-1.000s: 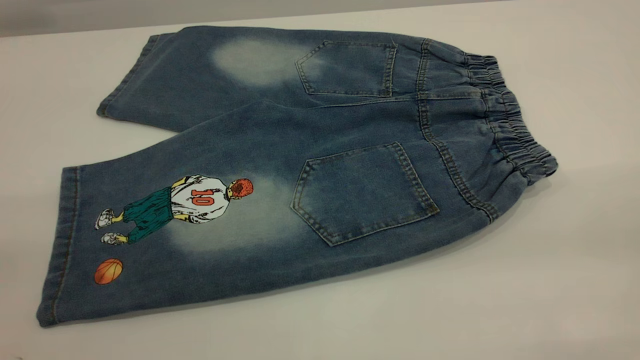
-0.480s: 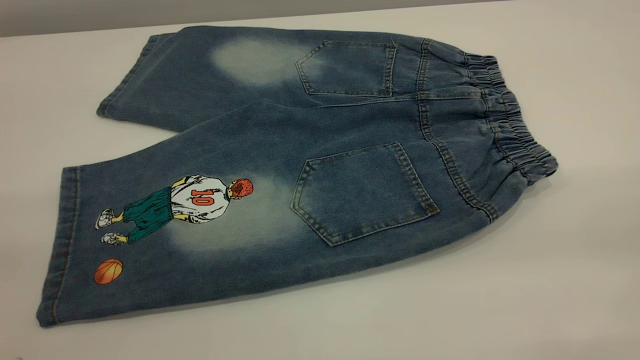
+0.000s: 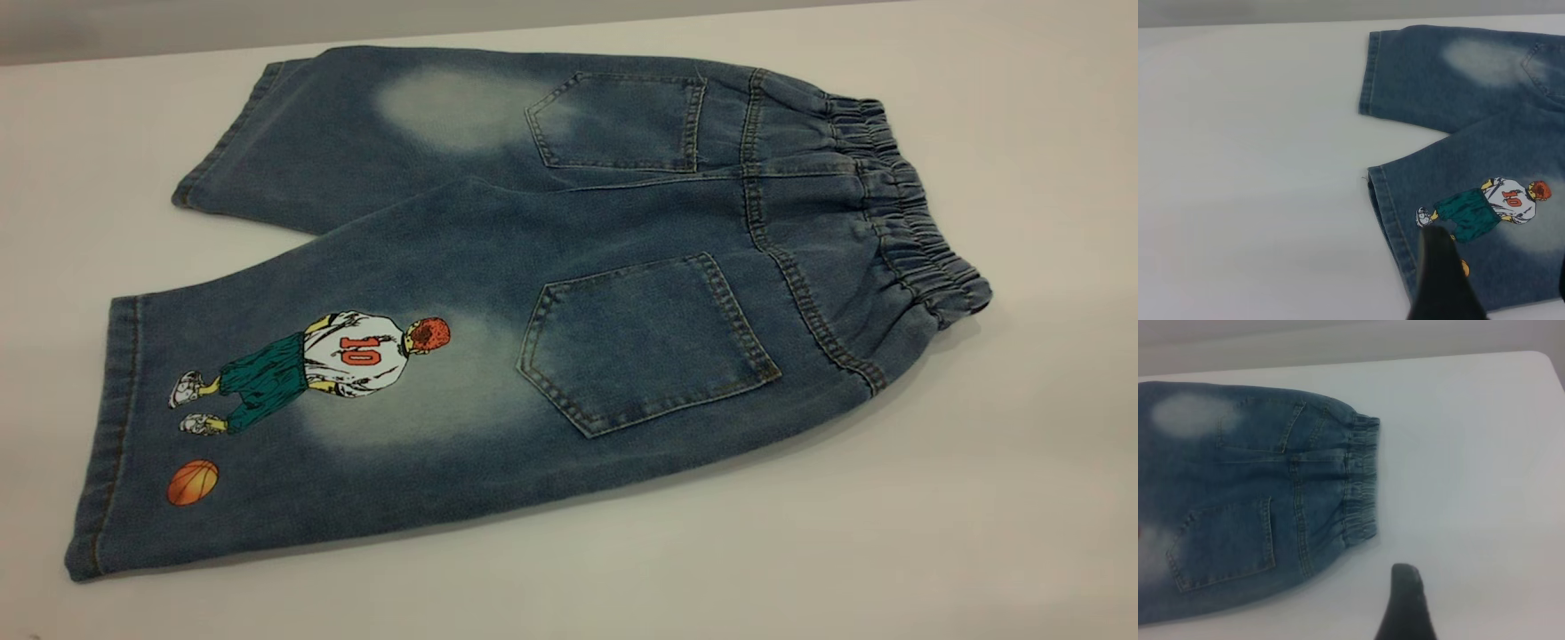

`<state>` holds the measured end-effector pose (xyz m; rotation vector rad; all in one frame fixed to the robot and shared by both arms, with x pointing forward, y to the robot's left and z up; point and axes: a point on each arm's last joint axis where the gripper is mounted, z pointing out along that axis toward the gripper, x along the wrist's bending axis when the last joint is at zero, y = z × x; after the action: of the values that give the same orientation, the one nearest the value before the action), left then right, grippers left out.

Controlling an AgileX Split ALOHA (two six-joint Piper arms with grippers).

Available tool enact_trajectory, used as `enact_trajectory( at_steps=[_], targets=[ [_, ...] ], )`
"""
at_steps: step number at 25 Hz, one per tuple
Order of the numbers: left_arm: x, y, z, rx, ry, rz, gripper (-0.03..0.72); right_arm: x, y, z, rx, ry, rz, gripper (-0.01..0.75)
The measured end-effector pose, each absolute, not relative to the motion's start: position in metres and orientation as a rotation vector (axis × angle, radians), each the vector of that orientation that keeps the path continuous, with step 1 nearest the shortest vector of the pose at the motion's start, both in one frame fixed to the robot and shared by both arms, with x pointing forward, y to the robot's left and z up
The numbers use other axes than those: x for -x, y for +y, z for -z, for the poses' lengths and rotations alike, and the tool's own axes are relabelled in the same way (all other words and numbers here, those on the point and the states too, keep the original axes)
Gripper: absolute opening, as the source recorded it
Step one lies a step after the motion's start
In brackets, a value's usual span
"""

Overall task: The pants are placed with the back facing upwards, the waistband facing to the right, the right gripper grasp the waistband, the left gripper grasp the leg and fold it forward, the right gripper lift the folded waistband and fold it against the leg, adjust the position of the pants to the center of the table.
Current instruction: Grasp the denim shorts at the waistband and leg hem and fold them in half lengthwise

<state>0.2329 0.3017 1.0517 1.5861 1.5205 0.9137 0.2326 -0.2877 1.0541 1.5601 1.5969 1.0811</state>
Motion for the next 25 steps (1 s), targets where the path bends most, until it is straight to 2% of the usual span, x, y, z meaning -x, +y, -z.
enact_trajectory(
  at_steps=[17,25],
  targets=[
    [-0.233,0.302,-1.052,-1.588,1.522,-0.912,0.383,-0.233,-0.284,-1.056,-1.557,1.597,-1.142,0.461],
    [-0.272,0.299,-1.102,-1.514,1.505,-0.913,0.383,-0.252,-0.274,-1.075,-1.529,1.561,-1.354,0.461]
  ],
)
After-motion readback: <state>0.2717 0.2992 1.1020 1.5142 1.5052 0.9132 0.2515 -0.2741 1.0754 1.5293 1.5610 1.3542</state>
